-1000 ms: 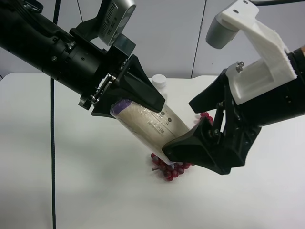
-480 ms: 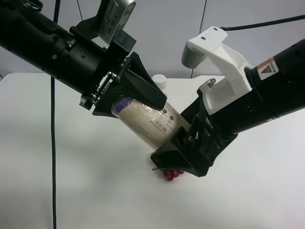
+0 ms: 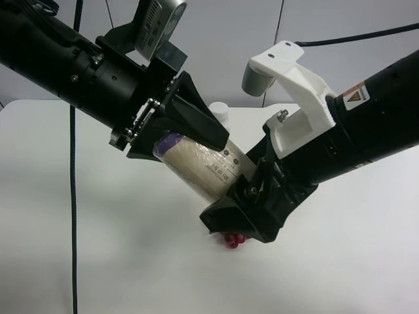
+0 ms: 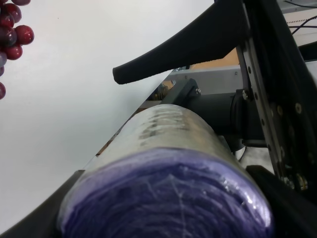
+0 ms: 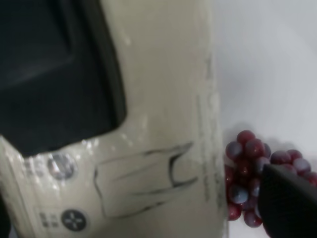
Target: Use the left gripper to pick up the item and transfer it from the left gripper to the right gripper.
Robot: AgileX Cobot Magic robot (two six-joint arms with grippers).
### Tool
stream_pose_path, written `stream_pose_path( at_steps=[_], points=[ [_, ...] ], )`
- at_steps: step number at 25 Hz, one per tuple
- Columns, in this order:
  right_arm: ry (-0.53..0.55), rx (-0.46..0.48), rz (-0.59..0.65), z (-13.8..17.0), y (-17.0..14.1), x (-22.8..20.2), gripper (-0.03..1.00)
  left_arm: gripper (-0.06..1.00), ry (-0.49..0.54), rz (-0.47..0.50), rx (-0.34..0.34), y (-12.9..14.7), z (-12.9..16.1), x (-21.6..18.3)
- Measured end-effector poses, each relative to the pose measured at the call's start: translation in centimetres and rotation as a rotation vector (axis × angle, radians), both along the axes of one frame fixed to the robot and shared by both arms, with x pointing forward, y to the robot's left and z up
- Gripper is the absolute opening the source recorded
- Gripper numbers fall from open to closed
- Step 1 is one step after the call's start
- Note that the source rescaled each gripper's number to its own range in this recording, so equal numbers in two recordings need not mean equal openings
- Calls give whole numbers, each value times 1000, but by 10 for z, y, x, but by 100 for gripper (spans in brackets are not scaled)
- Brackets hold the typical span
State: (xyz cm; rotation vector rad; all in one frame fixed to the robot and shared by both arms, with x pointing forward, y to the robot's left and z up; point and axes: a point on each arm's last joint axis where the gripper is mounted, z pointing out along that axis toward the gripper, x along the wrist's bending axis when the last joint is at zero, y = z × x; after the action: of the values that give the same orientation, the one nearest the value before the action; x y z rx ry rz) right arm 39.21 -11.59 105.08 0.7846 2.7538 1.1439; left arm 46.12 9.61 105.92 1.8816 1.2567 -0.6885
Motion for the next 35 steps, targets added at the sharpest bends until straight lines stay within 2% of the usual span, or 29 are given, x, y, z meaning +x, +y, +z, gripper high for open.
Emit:
stream_pose_path(
  at_steps=[18,20,31,33,35],
  points=[
    [40,-1,12,-1,0,-3,100,0,20,-27,-2,0,0,-3],
    [53,0,14,-1,0,-4,97,0,20,-27,-2,0,0,-3],
    [55,1,14,-1,0,-4,44,0,31,-18,-22,-1,2,-3],
    [54,1,14,-1,0,-4,32,0,34,-16,-27,-1,2,-3],
    [54,3,13,-1,0,-4,14,0,33,-14,-27,-1,2,-3]
  ],
)
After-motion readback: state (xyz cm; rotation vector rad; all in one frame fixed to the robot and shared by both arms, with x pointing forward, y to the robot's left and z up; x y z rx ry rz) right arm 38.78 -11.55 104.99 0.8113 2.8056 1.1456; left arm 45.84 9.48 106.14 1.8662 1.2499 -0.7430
